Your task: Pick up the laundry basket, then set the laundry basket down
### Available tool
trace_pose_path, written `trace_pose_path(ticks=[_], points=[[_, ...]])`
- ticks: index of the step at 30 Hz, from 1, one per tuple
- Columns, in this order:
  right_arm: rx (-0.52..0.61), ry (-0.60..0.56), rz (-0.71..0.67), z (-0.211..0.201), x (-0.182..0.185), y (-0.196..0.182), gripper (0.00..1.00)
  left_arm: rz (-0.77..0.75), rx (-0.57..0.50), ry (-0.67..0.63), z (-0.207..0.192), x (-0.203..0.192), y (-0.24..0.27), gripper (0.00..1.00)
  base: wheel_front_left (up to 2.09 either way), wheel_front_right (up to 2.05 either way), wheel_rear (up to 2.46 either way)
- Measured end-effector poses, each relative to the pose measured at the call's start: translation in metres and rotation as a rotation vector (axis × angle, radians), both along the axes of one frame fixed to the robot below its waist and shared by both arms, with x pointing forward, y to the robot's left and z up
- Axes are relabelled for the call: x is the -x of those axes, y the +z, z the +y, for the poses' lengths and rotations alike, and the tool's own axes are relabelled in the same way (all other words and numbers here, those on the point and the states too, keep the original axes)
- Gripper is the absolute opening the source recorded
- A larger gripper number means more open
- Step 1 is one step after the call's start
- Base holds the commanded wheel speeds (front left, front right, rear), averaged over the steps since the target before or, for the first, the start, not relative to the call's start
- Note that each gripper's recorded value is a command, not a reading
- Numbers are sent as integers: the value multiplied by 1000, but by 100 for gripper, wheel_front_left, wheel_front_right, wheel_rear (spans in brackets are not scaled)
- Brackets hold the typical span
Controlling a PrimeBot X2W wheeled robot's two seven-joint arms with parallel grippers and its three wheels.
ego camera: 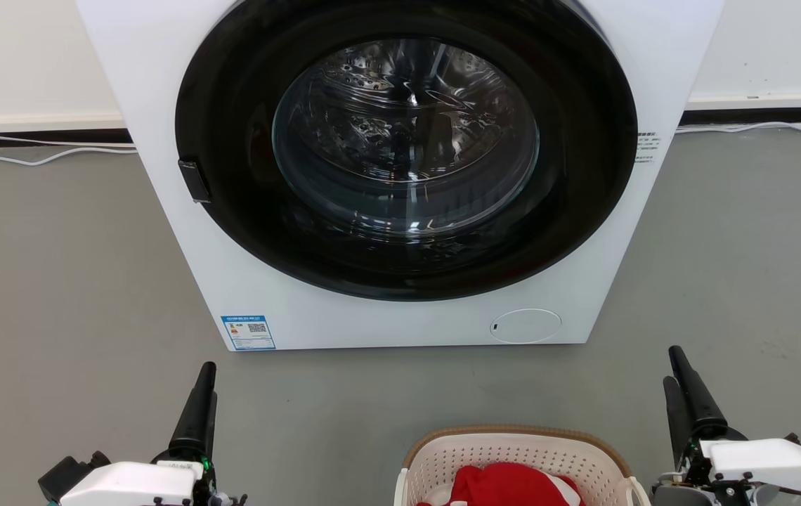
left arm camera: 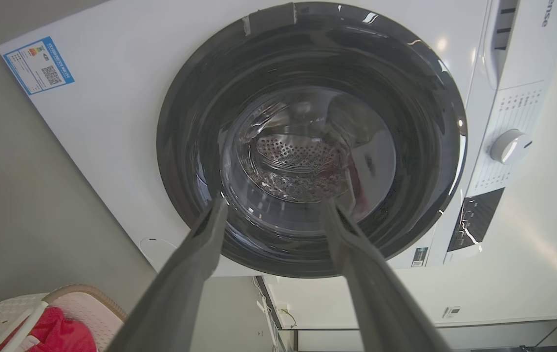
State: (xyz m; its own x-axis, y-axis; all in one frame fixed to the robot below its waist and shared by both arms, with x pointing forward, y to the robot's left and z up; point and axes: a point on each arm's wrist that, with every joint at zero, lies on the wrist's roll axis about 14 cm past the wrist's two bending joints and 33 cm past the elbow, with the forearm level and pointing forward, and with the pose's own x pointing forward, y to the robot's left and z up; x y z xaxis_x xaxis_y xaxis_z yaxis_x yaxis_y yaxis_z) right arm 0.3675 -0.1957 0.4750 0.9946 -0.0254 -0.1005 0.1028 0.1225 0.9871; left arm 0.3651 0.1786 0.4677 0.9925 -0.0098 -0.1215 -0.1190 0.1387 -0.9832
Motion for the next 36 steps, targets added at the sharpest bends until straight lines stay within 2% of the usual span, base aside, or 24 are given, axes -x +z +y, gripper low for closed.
trace_pose_path(ticks=[10, 17, 25, 36], points=[[146, 50, -21, 11, -2, 7, 100, -30, -183, -49, -11, -3, 8, 100, 0, 0, 0], [339, 78, -27, 10, -2, 9, 100, -27, -320, -64, -13, -4, 10, 100, 0, 0, 0], [486, 90, -48, 12, -4, 15, 100, -22, -482, -92, -21, -5, 11, 100, 0, 0, 0], [633, 94, -72, 13, -5, 20, 100, -41, -614, -95, -25, -7, 16, 100, 0, 0, 0]])
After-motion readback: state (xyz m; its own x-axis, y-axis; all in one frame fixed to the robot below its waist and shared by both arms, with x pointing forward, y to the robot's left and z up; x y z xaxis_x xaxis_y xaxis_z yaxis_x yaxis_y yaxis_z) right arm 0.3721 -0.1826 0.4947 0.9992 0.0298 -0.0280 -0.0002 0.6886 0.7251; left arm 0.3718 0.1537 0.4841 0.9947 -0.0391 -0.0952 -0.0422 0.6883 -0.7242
